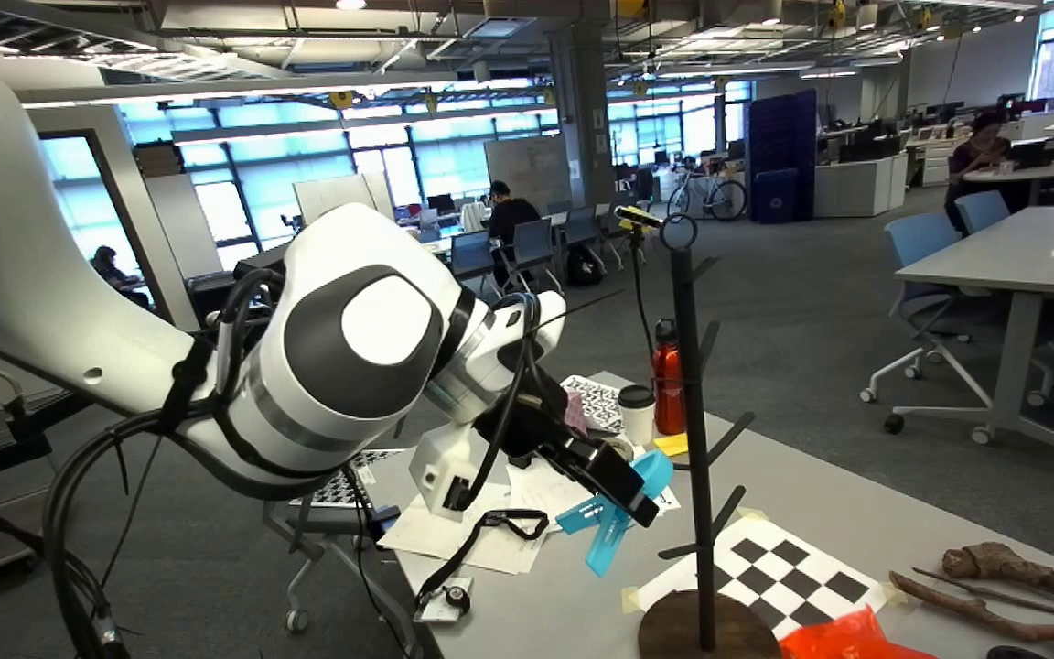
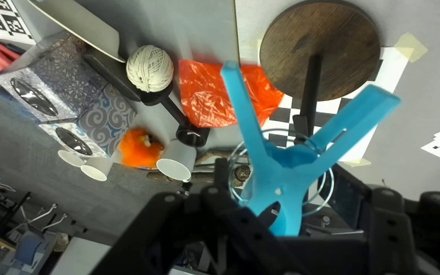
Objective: Hang the blue clip on the wooden stand
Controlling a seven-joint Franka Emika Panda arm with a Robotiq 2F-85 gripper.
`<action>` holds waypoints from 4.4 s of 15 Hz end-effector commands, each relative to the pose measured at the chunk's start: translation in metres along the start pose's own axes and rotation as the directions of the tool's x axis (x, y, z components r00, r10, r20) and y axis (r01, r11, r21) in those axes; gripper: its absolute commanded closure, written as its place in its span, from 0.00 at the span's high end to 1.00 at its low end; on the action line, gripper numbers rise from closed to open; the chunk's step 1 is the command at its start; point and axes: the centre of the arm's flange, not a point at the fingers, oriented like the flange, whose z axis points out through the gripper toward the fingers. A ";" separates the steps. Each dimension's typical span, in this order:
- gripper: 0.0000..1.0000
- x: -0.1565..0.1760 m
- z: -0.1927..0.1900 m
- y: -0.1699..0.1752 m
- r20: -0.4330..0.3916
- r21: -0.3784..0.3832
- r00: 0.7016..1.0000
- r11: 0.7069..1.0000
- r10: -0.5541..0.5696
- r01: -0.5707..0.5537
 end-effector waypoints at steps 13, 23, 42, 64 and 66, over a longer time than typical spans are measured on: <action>0.37 0.002 -0.009 -0.015 -0.059 0.012 0.998 1.000 -0.008 0.009; 0.37 0.007 0.006 -0.027 -0.072 0.082 0.997 0.996 -0.017 0.023; 1.00 0.009 0.034 -0.027 -0.043 0.083 0.999 0.996 -0.026 0.030; 1.00 -0.013 -0.019 -0.050 0.152 0.104 0.986 0.994 -0.061 0.045; 1.00 -0.013 -0.026 -0.053 0.169 0.095 0.983 0.994 -0.068 0.052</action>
